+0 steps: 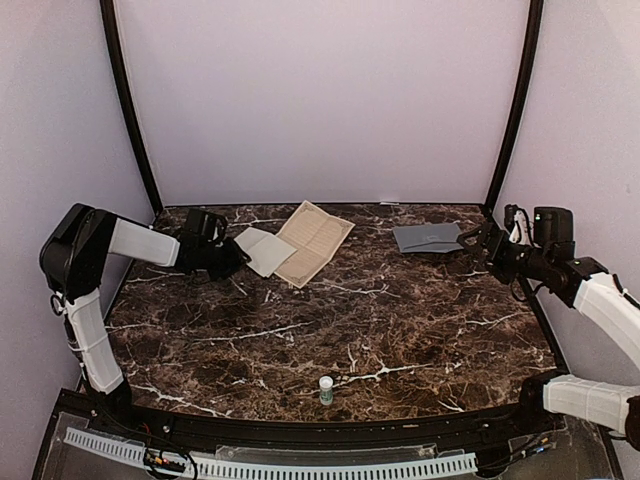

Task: Place the letter into the envelope and seal it
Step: Pick up the letter from the center of the board.

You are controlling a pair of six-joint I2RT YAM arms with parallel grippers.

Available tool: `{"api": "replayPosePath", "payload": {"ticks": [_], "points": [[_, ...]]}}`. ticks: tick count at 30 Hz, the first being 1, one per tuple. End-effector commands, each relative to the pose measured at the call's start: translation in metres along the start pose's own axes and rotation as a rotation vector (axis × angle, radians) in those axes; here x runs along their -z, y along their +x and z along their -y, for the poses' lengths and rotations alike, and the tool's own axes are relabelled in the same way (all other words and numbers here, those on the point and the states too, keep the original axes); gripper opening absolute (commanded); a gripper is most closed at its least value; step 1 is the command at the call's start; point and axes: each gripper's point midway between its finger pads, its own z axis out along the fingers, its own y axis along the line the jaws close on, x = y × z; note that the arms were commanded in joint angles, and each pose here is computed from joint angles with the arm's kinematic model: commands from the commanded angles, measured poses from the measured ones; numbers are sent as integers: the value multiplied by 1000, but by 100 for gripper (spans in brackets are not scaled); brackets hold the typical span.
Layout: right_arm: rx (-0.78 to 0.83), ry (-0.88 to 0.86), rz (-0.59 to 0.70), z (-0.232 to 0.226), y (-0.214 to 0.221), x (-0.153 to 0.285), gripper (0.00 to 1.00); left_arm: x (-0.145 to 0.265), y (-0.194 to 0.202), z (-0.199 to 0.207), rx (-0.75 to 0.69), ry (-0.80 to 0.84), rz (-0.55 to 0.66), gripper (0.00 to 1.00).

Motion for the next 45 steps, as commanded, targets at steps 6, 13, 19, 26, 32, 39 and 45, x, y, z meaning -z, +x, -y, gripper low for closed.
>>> {"api": "replayPosePath", "payload": {"ticks": [6, 13, 19, 26, 32, 39, 45], "points": [[19, -25, 7, -7, -2, 0, 94, -3, -22, 7, 5, 5, 58, 35], [24, -19, 5, -7, -3, 1, 94, -9, -32, 2, 29, -1, 65, 33], [27, -17, 5, -7, -3, 1, 94, -14, -36, -2, 37, -12, 65, 33], [32, -12, 2, -6, -3, 1, 94, -19, -41, -1, 48, -3, 66, 33], [35, -9, 1, -6, -3, 2, 94, -28, -43, 1, 68, 17, 56, 31], [39, 3, -9, -3, -1, 0, 94, -27, -49, 7, 81, 43, 80, 30], [38, 8, -23, 0, 2, -3, 94, -27, -56, 15, 96, 83, 102, 29]]}}
